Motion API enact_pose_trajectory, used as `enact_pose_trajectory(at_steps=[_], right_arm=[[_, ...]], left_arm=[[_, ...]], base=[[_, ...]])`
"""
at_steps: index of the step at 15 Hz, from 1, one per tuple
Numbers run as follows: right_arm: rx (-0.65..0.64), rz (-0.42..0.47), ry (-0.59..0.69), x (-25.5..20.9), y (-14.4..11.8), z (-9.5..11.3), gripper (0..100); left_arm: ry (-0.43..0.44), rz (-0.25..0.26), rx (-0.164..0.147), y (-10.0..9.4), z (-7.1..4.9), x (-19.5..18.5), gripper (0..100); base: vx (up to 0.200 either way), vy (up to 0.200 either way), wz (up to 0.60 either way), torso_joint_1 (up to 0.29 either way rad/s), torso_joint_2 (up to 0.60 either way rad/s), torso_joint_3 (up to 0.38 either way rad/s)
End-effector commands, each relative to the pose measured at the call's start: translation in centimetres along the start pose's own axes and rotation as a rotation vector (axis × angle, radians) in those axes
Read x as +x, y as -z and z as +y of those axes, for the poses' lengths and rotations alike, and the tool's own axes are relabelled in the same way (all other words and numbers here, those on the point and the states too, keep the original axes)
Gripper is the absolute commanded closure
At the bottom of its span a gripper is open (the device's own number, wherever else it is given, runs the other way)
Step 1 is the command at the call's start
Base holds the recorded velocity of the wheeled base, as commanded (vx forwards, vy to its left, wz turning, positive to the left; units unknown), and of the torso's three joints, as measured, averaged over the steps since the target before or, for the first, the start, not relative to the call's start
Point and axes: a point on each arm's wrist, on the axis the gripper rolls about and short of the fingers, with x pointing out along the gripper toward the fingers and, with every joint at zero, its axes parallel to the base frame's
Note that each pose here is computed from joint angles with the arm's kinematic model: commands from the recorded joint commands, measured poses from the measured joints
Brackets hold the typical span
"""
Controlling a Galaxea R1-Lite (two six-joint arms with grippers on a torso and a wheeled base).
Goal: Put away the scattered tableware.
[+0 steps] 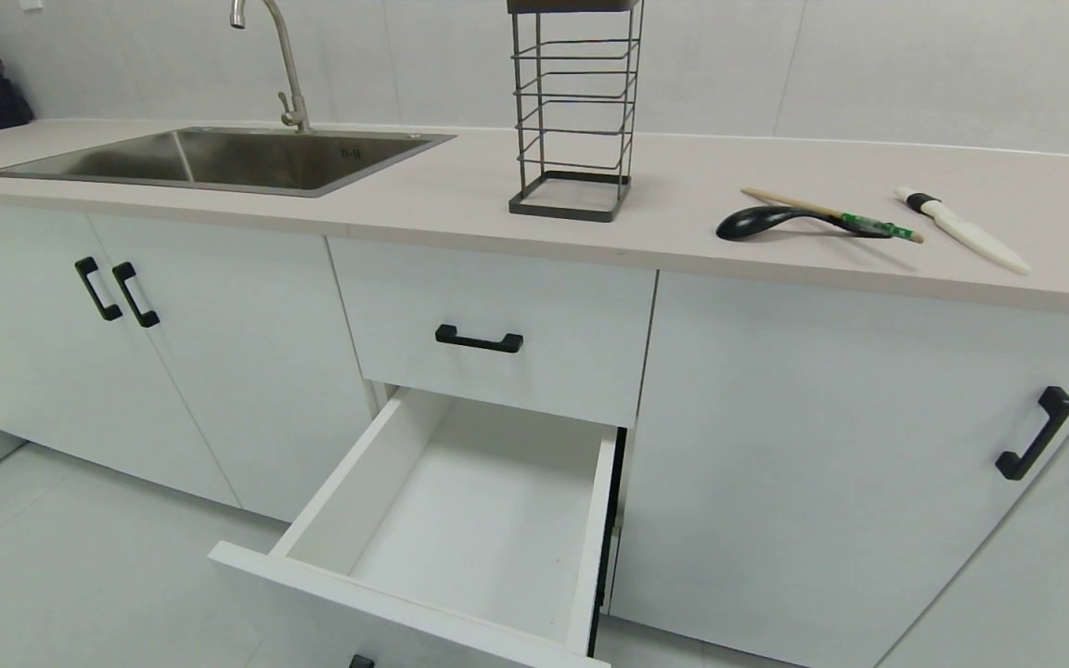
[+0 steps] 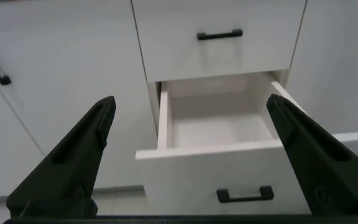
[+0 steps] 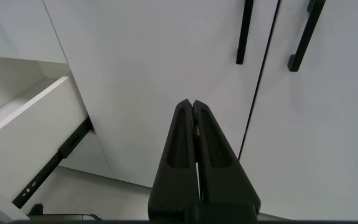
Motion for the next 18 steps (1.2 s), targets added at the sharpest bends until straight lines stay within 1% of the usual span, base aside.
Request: enact_pose_trajectory(at_steps=[1, 2, 3, 4, 6, 7, 8, 16, 18], right_arm=[[0.000, 0.001, 0.000, 0.0, 0.0, 0.0, 100], [0.000, 0.001, 0.000, 0.0, 0.0, 0.0, 100], [0.000, 0.001, 0.000, 0.0, 0.0, 0.0, 100], [0.000, 0.001, 0.000, 0.0, 0.0, 0.0, 100], [0.000, 0.001, 0.000, 0.0, 0.0, 0.0, 100], [0.000, 0.001, 0.000, 0.0, 0.0, 0.0, 100], [0.000, 0.001, 0.000, 0.0, 0.0, 0.0, 100], [0.000, 0.001, 0.001, 0.0, 0.0, 0.0, 100], [0.000, 0.001, 0.001, 0.0, 0.0, 0.0, 100]], left_arm=[[-0.046, -0.072, -0.005, 1.7, -0.7, -1.8, 0], [-0.055, -0.046, -0.012, 2.0, -0.7, -1.8, 0], [-0.084, -0.027, -0.016, 2.2, -0.6, -1.8, 0], [-0.130, 0.001, -0.024, 2.5, -0.5, -1.8, 0], [-0.178, 0.061, -0.034, 3.1, -0.5, -1.8, 0], [-0.191, 0.081, -0.040, 3.3, -0.4, -1.8, 0], [-0.215, 0.102, -0.052, 3.5, -0.4, -1.9, 0], [-0.221, 0.098, -0.049, 3.5, -0.4, -1.9, 0], [-0.220, 0.098, -0.054, 3.5, -0.4, -1.9, 0]], base=[[0.000, 0.000, 0.00, 0.000, 0.00, 0.000], [0.000, 0.000, 0.00, 0.000, 0.00, 0.000], [0.000, 0.000, 0.00, 0.000, 0.00, 0.000], [0.000, 0.000, 0.00, 0.000, 0.00, 0.000], [0.000, 0.000, 0.00, 0.000, 0.00, 0.000], [0.000, 0.000, 0.00, 0.000, 0.00, 0.000], [0.000, 0.000, 0.00, 0.000, 0.00, 0.000], [0.000, 0.000, 0.00, 0.000, 0.00, 0.000], [0.000, 0.000, 0.00, 0.053, -0.11, -0.021]])
